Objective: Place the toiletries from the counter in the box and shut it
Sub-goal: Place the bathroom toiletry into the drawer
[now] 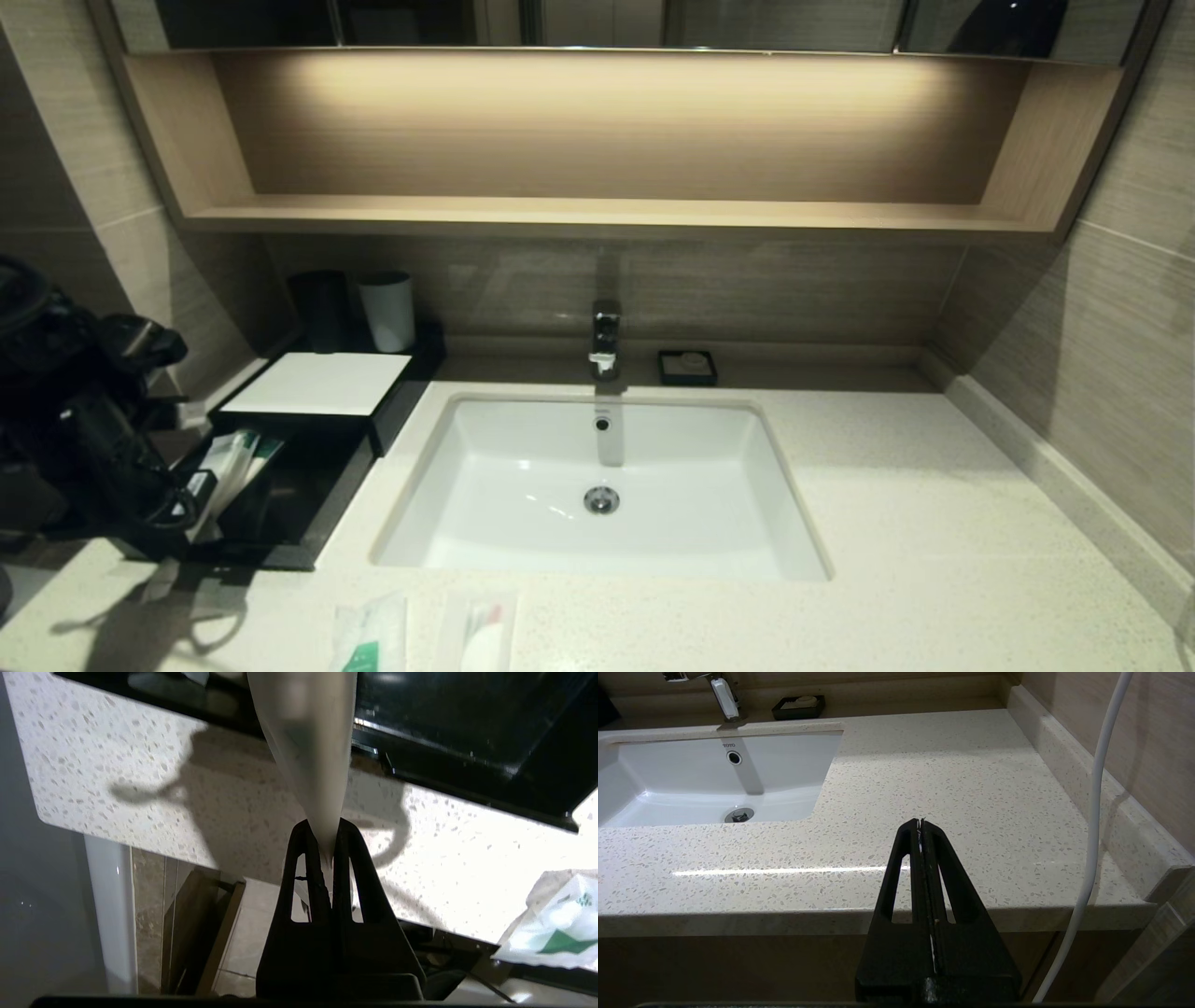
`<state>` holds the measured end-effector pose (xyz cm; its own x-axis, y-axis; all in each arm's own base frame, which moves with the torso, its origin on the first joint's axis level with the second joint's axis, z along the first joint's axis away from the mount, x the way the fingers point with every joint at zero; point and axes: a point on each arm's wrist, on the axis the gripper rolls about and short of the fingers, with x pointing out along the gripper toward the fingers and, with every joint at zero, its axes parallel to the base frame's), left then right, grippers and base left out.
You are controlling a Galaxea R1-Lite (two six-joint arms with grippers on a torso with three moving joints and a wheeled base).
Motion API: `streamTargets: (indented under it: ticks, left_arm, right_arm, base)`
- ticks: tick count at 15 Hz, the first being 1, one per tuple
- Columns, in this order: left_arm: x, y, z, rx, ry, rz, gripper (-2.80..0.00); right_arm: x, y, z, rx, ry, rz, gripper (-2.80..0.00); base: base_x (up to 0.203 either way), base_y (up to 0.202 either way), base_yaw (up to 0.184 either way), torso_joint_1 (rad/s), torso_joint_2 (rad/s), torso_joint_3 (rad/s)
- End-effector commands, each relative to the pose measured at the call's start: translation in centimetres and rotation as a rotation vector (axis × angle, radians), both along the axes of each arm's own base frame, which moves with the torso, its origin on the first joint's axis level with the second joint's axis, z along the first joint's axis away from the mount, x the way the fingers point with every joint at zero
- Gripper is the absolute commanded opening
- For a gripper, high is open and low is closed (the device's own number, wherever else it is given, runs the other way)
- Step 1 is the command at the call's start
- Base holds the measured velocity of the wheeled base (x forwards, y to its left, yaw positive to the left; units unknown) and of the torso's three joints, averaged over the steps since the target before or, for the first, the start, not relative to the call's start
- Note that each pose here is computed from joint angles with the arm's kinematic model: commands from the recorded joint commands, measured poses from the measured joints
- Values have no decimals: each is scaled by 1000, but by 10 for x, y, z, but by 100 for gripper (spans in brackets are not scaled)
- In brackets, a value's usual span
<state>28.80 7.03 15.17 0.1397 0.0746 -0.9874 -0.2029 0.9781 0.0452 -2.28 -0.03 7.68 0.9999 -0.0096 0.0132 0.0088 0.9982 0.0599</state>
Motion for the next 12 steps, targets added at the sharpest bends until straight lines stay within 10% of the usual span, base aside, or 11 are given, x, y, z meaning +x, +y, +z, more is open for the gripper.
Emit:
streamTargets:
  ticks: [1,12]
  left_arm:
    - [6,4,-6,4,-13,8,-280]
    - [27,14,-16,-21,-64,-16,-280]
  right_arm:
    - [0,0,0,0,1,0,-280]
    - [0,0,0,0,1,0,-280]
  base:
    - [0,0,0,0,0,0]
    - [0,0,0,0,0,0]
